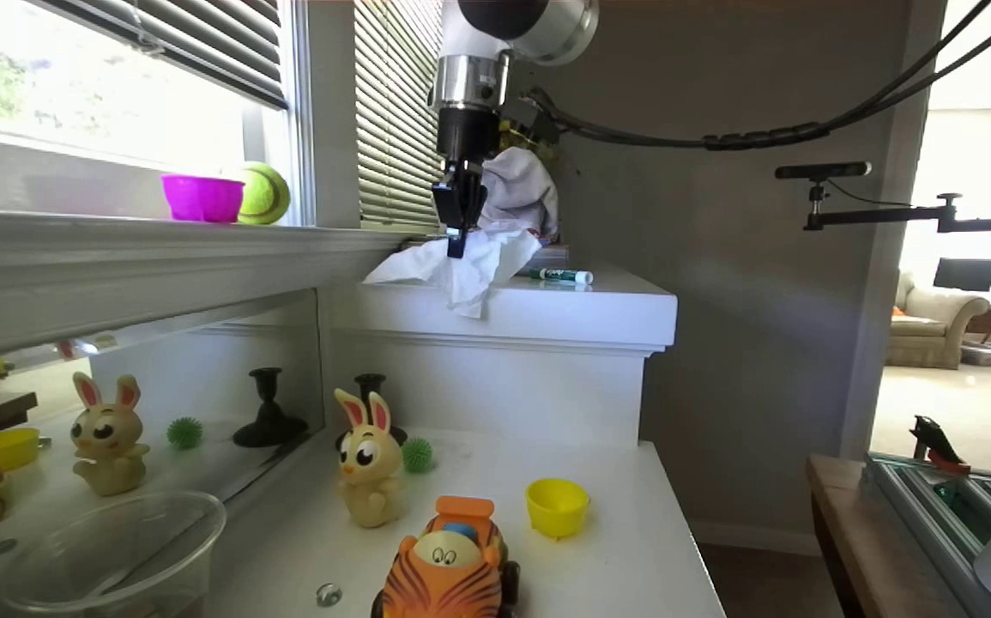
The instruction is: Use the paper towel to clean the surface
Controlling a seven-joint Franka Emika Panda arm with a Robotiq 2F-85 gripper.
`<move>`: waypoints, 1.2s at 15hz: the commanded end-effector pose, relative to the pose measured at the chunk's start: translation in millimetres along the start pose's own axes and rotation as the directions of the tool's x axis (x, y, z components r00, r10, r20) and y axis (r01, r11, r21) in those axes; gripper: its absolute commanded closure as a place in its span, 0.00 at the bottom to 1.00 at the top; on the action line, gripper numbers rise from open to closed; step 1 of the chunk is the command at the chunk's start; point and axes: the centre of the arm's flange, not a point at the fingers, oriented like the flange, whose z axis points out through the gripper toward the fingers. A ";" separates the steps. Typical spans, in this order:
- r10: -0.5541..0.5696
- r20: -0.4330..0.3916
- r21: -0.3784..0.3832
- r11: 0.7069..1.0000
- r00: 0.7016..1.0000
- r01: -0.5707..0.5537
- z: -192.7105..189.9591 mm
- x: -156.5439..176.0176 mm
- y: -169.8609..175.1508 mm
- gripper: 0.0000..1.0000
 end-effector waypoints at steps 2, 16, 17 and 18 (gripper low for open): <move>-0.097 0.026 0.030 0.995 0.995 0.096 -36.7 -53.5 -48.0 1.00; -0.198 0.181 0.063 0.980 0.963 0.189 45.0 -101.2 -82.2 1.00; -0.194 0.189 0.072 0.980 0.963 0.183 54.2 -103.1 -79.7 1.00; -0.187 0.182 0.070 0.982 0.965 0.177 64.8 -105.1 -77.8 1.00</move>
